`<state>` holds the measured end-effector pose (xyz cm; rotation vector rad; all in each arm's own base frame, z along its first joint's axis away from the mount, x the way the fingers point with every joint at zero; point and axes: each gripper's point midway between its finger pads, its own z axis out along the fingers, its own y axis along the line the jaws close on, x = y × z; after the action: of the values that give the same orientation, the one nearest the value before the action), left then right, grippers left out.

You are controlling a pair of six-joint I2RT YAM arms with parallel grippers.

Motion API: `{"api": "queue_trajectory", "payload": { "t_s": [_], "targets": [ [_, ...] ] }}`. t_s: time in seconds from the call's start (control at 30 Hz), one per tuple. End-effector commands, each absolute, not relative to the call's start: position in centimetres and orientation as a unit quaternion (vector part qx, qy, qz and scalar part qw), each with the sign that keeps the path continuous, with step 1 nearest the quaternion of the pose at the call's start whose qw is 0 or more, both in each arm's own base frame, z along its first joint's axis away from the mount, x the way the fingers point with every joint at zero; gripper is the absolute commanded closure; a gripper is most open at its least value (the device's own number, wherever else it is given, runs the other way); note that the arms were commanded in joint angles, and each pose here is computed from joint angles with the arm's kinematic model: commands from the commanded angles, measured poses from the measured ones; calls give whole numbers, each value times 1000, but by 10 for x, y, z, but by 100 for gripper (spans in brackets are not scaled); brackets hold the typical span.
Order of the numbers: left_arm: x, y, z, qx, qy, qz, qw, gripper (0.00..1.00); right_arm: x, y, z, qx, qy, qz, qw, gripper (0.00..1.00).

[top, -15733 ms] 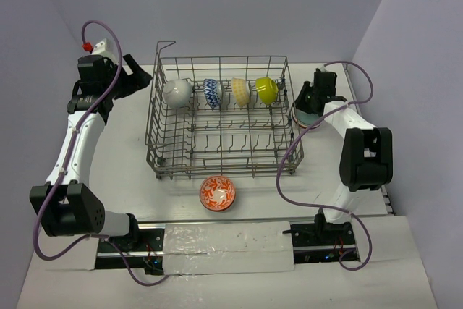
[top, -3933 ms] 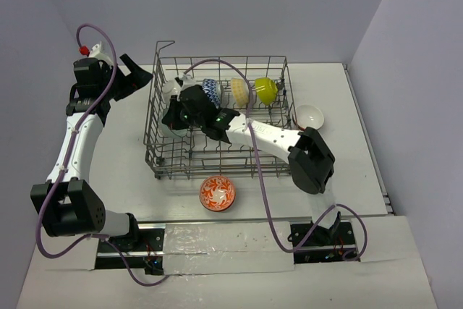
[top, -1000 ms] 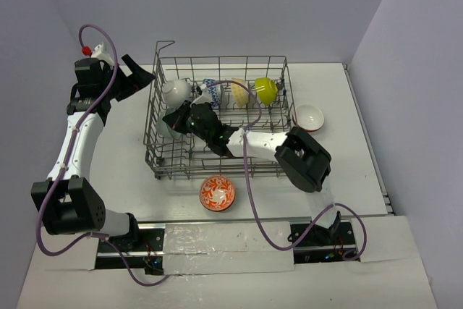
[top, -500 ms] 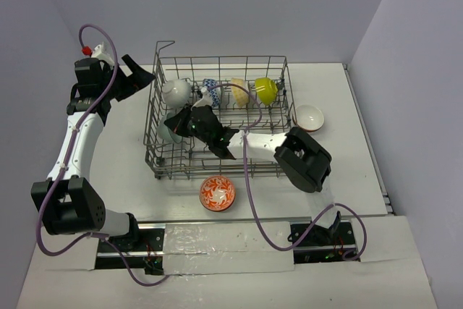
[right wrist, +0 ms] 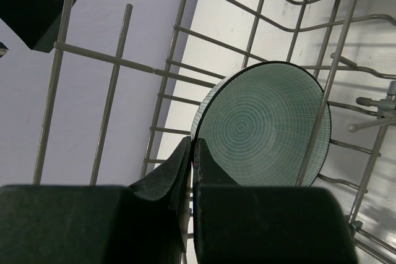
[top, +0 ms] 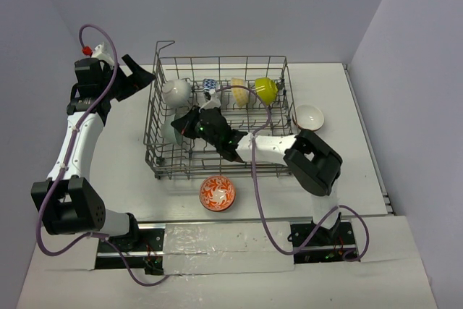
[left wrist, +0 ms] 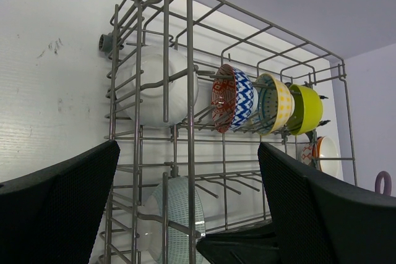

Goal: Load the bowls into the dish rack
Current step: Turn the bowl upside down over the dish rack.

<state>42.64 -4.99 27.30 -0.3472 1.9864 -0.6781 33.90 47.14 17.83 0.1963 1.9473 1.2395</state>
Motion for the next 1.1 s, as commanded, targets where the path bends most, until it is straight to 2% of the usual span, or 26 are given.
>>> {"api": "queue_trajectory", "payload": {
  "t_s": [0.0, 0.13, 0.47, 1.07],
  "targets": [
    [430, -53, 294, -133, 800, -295, 505, 1, 355, 451, 226, 96, 731, 501, 453, 100],
    [430, -53, 295, -133, 800, -294, 506, 1, 357, 446, 218, 96, 739, 491, 451, 100],
    [430, -56, 295, -132, 799, -302, 503, 1, 361, 430, 202, 99, 756, 464, 451, 92],
    [430, -56, 294, -131, 800, -301, 502, 1, 365, 405, 170, 110, 789, 413, 441, 88]
  ]
}}
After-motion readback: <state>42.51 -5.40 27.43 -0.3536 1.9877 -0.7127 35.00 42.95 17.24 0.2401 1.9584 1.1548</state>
